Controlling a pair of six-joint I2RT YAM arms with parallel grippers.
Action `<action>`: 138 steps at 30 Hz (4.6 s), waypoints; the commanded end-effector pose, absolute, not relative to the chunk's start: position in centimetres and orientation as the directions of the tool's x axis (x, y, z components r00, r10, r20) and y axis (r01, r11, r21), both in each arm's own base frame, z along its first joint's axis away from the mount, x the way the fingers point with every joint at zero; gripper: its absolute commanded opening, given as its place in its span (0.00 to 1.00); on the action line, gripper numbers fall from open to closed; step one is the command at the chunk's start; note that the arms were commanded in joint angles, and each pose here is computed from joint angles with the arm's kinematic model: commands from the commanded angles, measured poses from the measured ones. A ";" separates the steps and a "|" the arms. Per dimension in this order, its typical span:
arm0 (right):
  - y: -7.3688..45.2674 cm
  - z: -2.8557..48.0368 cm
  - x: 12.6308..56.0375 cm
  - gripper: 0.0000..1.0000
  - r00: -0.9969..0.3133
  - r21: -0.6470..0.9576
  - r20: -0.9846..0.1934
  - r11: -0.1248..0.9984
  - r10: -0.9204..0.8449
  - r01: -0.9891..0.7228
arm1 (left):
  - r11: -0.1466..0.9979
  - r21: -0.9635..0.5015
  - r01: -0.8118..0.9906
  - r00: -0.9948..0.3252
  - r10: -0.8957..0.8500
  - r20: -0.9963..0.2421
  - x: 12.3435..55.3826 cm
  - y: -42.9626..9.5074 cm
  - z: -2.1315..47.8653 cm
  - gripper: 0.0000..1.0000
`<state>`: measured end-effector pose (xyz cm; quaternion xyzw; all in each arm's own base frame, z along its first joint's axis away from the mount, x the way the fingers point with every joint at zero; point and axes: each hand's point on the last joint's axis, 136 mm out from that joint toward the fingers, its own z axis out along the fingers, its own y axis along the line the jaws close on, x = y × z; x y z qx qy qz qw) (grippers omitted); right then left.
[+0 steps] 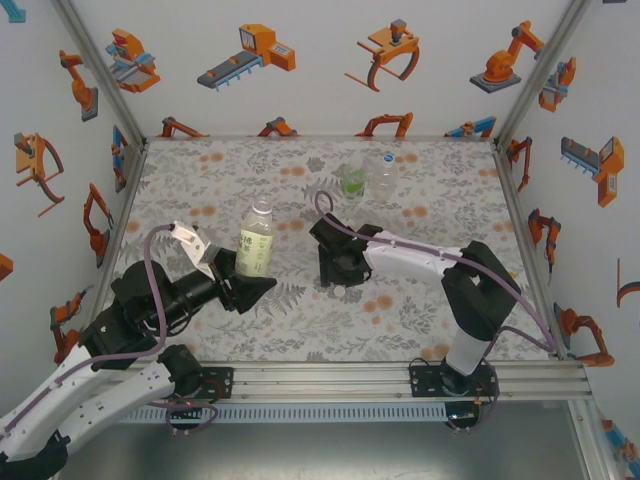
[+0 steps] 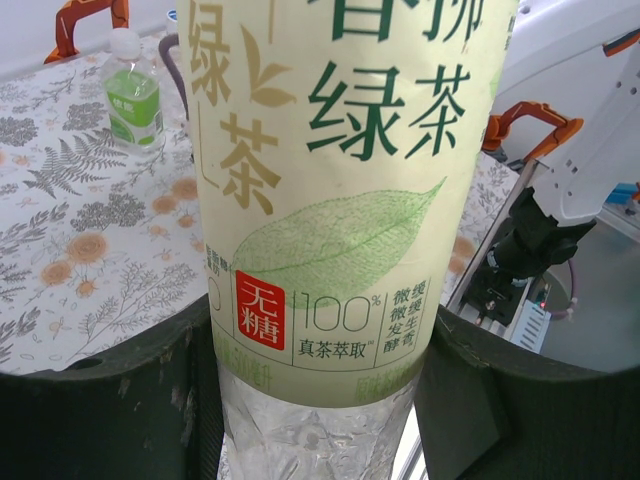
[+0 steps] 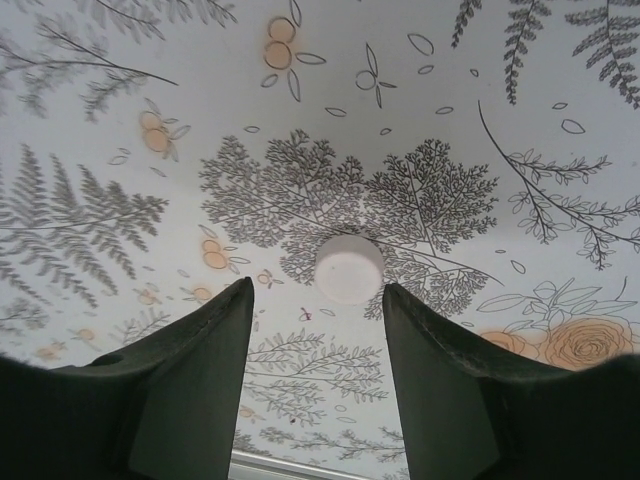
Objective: Screw on the bottle caps
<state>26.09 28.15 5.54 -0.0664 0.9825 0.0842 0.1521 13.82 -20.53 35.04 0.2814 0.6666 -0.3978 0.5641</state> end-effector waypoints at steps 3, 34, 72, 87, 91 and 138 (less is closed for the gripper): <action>27.2 5.1 25.9 0.53 -0.944 0.074 -0.302 0.984 -0.132 -0.161 | 0.527 -0.225 0.819 -0.196 -0.111 -0.974 13.6 -20.0 35.8 0.11; 27.0 1.8 24.9 0.39 -0.960 0.074 -0.244 0.984 -0.138 -0.161 | 0.511 -0.238 0.826 -0.214 -0.107 -0.971 13.6 -20.4 35.8 0.11; 27.9 44.4 9.5 0.00 0.154 -0.152 -0.971 -0.025 -0.181 -0.988 | 0.076 0.307 0.949 0.240 0.458 -0.856 9.2 -22.4 32.4 0.00; 29.1 44.2 7.4 0.00 0.216 -0.188 -0.967 -0.190 -0.137 -0.964 | 0.019 0.289 0.957 0.246 0.476 -0.844 9.4 -23.6 32.0 0.00; 29.3 43.4 7.3 0.00 0.201 -0.167 -0.966 -0.199 -0.163 -0.966 | 0.019 0.289 0.957 0.246 0.477 -0.844 9.4 -23.6 32.1 0.00; 30.0 40.8 3.8 0.00 0.477 -0.383 -0.842 -0.345 -0.253 -0.857 | -0.180 -0.033 0.983 0.044 0.405 -0.913 5.5 -25.8 32.5 0.00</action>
